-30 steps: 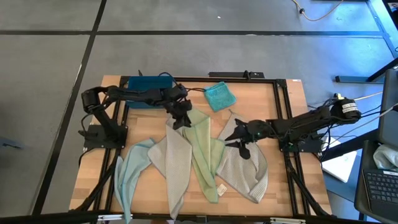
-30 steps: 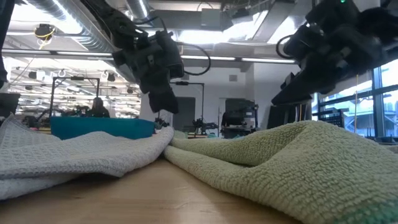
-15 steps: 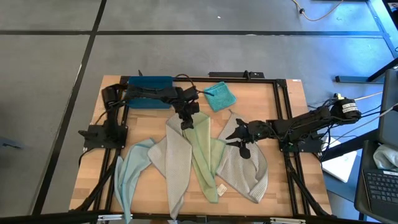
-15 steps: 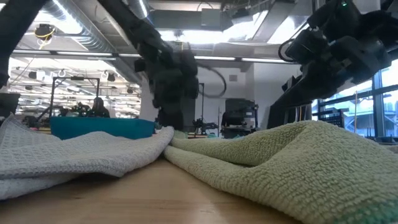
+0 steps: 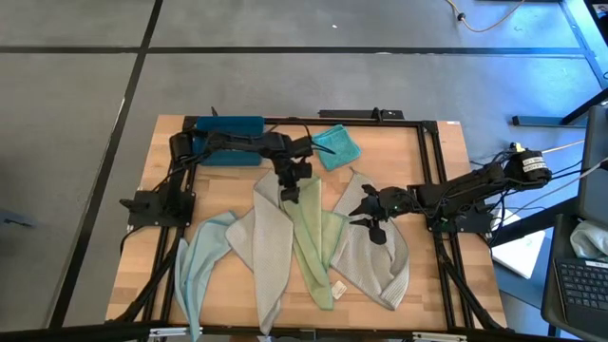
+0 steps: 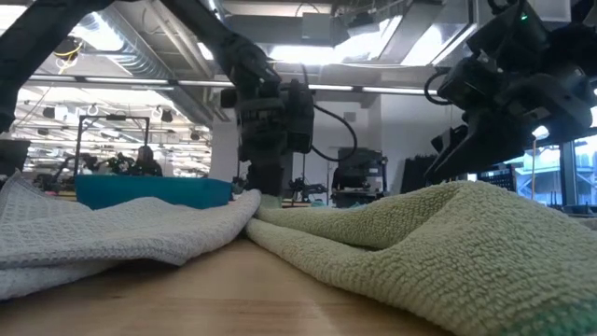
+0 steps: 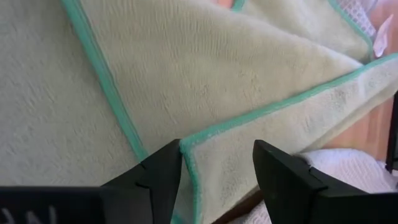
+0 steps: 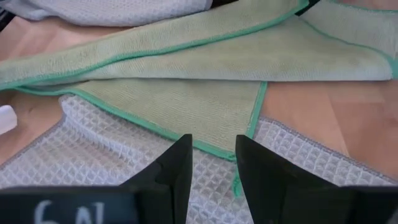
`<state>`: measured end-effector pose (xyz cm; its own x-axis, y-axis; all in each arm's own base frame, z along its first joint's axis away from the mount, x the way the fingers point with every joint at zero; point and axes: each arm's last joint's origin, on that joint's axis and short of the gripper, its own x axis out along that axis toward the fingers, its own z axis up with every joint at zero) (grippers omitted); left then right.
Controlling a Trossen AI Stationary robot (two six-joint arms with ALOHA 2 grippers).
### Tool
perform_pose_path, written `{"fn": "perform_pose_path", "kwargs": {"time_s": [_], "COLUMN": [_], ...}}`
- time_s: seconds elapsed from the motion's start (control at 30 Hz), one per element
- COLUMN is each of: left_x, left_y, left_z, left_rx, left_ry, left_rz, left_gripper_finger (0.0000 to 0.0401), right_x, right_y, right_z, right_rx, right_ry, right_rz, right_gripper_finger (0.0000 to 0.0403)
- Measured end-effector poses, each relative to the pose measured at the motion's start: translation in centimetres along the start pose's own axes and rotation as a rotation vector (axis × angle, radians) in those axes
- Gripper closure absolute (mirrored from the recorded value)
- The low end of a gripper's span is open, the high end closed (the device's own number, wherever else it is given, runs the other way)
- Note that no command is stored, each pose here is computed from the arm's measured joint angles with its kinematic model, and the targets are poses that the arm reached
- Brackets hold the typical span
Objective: Fold microfiber towels
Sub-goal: Fold the green towel
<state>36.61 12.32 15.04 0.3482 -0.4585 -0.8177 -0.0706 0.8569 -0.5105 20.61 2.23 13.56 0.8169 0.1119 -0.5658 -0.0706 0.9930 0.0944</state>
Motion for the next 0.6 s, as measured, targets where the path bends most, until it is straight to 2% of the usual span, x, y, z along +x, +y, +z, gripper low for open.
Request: {"fn": "perform_pose_path", "kwargs": {"time_s": [0.17,0.6], "left_x": [0.02,0.49], "left_y": [0.12,-0.53], "left_z": [-0.08,-0.29], "left_rx": [0.003,0.058], "left_ry": [0.013,0.056], "left_rz": [0.052,0.084], "left_gripper_finger": [0.0211,0.0212], "right_x": [0.00,0.00], "right_y": [-0.01,-0.01], "right_z": [-0.01,-0.03], "right_rx": [0.002,0.006], "right_ry": [0.001,0.003], "right_rz": [-0.001,-0.001], "right_gripper_finger": [0.0277,0.0277]}}
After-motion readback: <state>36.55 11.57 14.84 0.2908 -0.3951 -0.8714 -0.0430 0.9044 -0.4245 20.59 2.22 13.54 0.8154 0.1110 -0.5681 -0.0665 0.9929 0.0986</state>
